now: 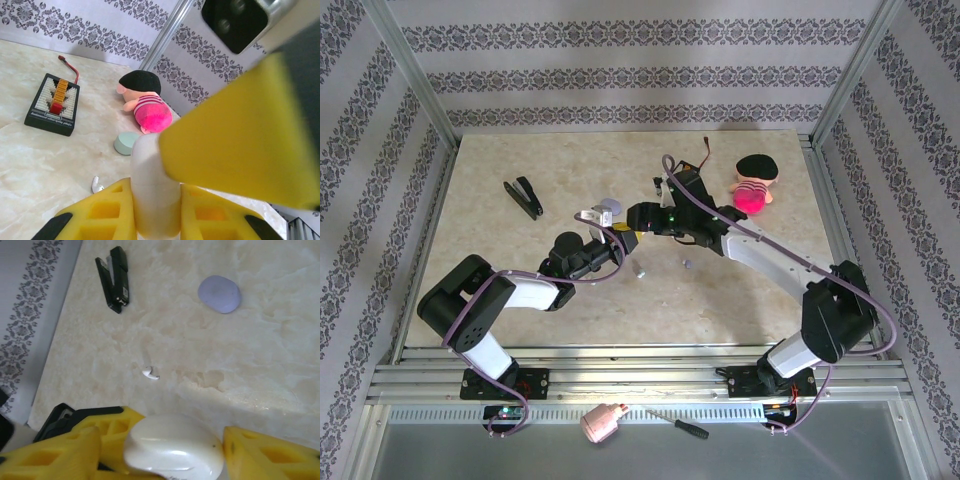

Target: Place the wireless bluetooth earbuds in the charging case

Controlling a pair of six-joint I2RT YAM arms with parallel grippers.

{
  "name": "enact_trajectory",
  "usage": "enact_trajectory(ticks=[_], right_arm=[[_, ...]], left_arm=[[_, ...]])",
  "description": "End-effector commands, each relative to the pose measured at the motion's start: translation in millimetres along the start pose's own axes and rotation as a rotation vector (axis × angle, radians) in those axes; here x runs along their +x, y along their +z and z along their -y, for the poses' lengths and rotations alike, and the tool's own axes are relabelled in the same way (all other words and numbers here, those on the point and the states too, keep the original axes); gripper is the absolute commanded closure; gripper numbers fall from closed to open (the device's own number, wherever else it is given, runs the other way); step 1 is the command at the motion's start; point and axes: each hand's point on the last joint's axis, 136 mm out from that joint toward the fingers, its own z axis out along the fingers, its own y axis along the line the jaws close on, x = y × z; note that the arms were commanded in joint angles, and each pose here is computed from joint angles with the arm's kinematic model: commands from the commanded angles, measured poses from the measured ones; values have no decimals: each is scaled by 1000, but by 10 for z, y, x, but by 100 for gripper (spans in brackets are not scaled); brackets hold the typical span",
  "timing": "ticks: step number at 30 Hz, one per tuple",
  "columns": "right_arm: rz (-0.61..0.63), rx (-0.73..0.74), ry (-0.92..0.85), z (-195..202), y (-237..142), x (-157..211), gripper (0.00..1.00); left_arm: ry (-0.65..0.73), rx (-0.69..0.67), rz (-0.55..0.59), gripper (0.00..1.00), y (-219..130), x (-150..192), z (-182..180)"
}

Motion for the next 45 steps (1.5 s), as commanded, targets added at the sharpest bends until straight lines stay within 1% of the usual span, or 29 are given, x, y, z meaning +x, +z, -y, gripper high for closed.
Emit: enact_trajectory(ticks=[1,5,8,12,14,18,22,29,32,36,40,45], right_arm=[[105,-97,-105,-306,-333,-219,27],[200,-94,-171,-364,-703,-368,20],[274,-90,-204,-332,-966,-416,19],[343,-115,-246,-297,-1291,-403,17],[379,-121,-261,-275,-1444,-393,16],[395,-163,-314,-281,-1641,-272,15],[366,-274,-379,-367,-1704,-71,14],[339,-486,-385,-474,-1847,65,18],[321,-531,-393,-487,-1827,88,21],[301,-623,-406,-576,-1781,76,28],[259,-694,-428,-720,-1703,58,37],[208,-757,-460,-905,-1620,52,40]], left_arm=[[65,64,29,86,-58,-121,212],[94,37,13,87,-140,-188,215],[113,38,20,88,-229,-283,274],[148,42,18,89,-333,-425,366],[161,69,18,89,-371,-504,418],[169,111,14,90,-401,-683,527],[189,206,12,92,-419,-824,756],[198,374,-10,93,-424,-951,1088],[181,445,-8,94,-434,-983,1206],[176,523,-15,95,-442,-996,1322],[171,572,-26,95,-452,-1015,1401],[153,612,-24,95,-447,-1090,1483]])
